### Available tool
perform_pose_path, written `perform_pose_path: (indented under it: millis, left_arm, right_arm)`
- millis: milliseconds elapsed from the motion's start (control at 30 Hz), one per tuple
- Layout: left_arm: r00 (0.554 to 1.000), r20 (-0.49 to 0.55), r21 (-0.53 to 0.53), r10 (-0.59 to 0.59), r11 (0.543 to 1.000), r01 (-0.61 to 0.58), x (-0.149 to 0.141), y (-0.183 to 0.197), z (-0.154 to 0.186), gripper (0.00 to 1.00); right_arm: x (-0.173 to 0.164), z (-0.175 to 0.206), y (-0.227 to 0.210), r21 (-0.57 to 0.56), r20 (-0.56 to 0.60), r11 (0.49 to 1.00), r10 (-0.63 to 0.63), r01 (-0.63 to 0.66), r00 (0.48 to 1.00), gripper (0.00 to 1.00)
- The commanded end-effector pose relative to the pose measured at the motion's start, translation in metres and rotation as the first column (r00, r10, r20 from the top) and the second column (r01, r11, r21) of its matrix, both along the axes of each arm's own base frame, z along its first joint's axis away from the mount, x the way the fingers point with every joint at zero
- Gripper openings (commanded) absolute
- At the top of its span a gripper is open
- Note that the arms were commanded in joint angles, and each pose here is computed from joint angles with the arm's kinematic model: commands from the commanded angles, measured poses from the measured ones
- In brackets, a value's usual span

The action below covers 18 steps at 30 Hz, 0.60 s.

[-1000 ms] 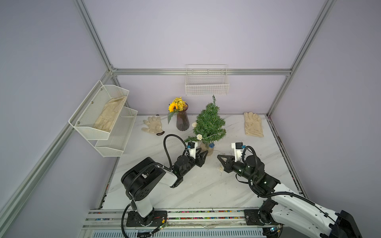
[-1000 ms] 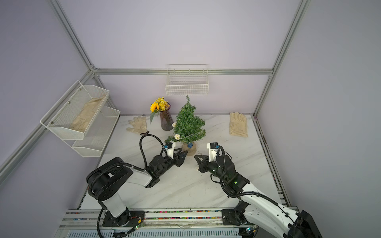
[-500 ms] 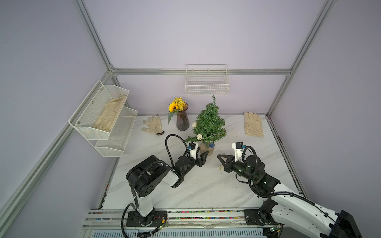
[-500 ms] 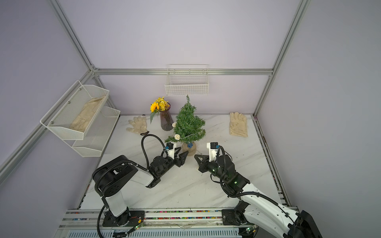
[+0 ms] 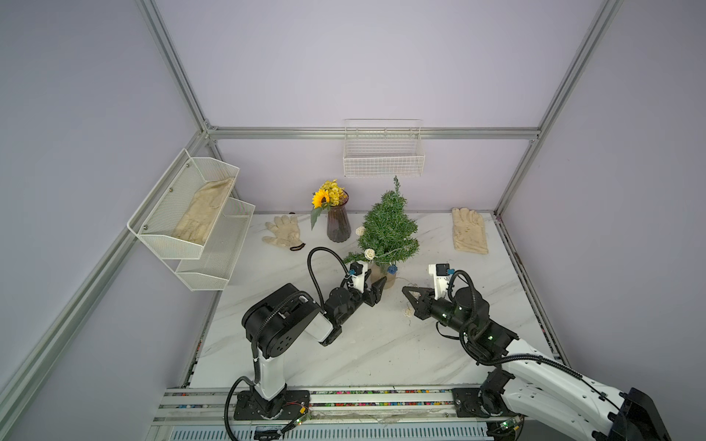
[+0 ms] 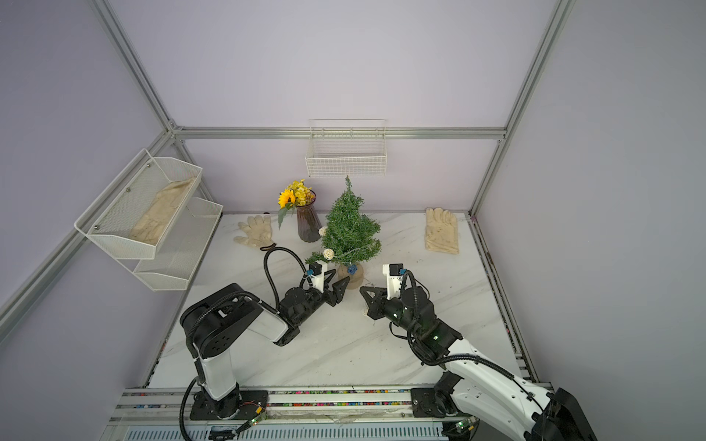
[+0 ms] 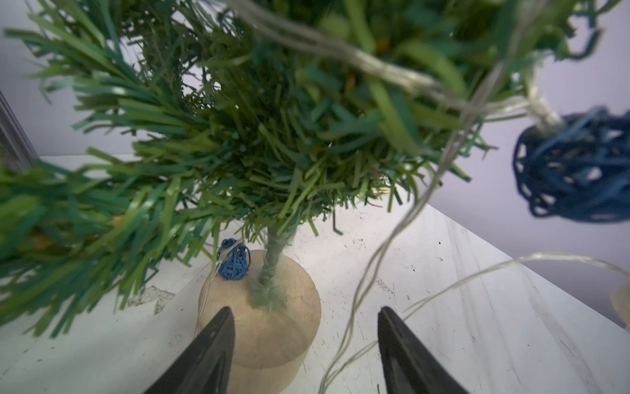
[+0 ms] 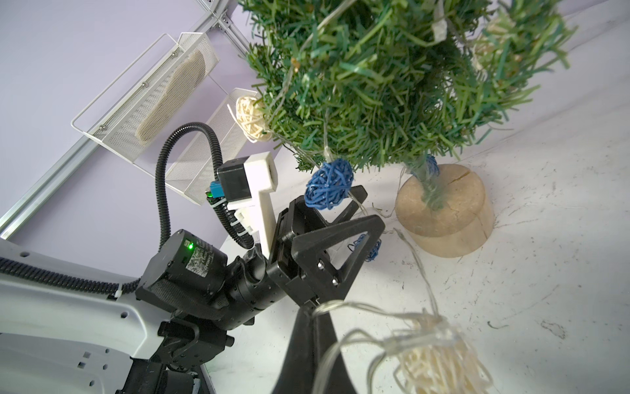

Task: Remove string lights from the small christmas tree
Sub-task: Remove the light string from the Christmas tree.

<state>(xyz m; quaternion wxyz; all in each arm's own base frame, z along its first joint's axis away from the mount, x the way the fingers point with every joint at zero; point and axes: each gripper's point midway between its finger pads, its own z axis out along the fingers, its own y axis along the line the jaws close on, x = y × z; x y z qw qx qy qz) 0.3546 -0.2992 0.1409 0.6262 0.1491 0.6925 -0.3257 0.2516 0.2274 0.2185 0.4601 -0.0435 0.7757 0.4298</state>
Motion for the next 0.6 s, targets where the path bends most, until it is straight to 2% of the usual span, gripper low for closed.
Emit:
perform_pose_path:
  millis: [0,200,267,367,433,567]
  left_arm:
    - [0.991,0.133,-0.072,-0.003,0.997,0.012,0.012,-0.009,0.046,0.64]
    - [0.99,0.138,-0.08,-0.005,0.997,0.016,0.018,-0.007,0.049,0.53]
    - [0.99,0.138,-0.083,-0.007,0.996,0.019,0.019,-0.007,0.05,0.42]
    - [0.99,0.141,-0.097,-0.011,0.995,0.025,0.017,-0.005,0.055,0.16]
    - [0.989,0.145,-0.104,-0.024,0.994,0.039,0.011,-0.004,0.061,0.03]
    - [0.989,0.146,-0.126,0.003,0.992,0.015,0.0,0.009,0.071,0.0]
  right_arm:
    - [0.002,0.016,0.005,0.04,0.03,0.999,0.008,-0.009,1.0,0.0]
    - [0.001,0.019,0.004,0.041,0.034,0.999,0.007,-0.009,0.999,0.0]
    - [0.001,0.019,0.003,0.039,0.034,0.999,0.005,-0.006,0.999,0.0]
    - [0.001,0.02,0.004,0.043,0.036,0.999,0.008,-0.009,0.999,0.0]
    - [0.001,0.021,0.005,0.046,0.037,0.999,0.01,-0.012,0.999,0.0]
    - [0.002,0.024,0.008,0.052,0.039,0.998,0.02,-0.022,0.999,0.0]
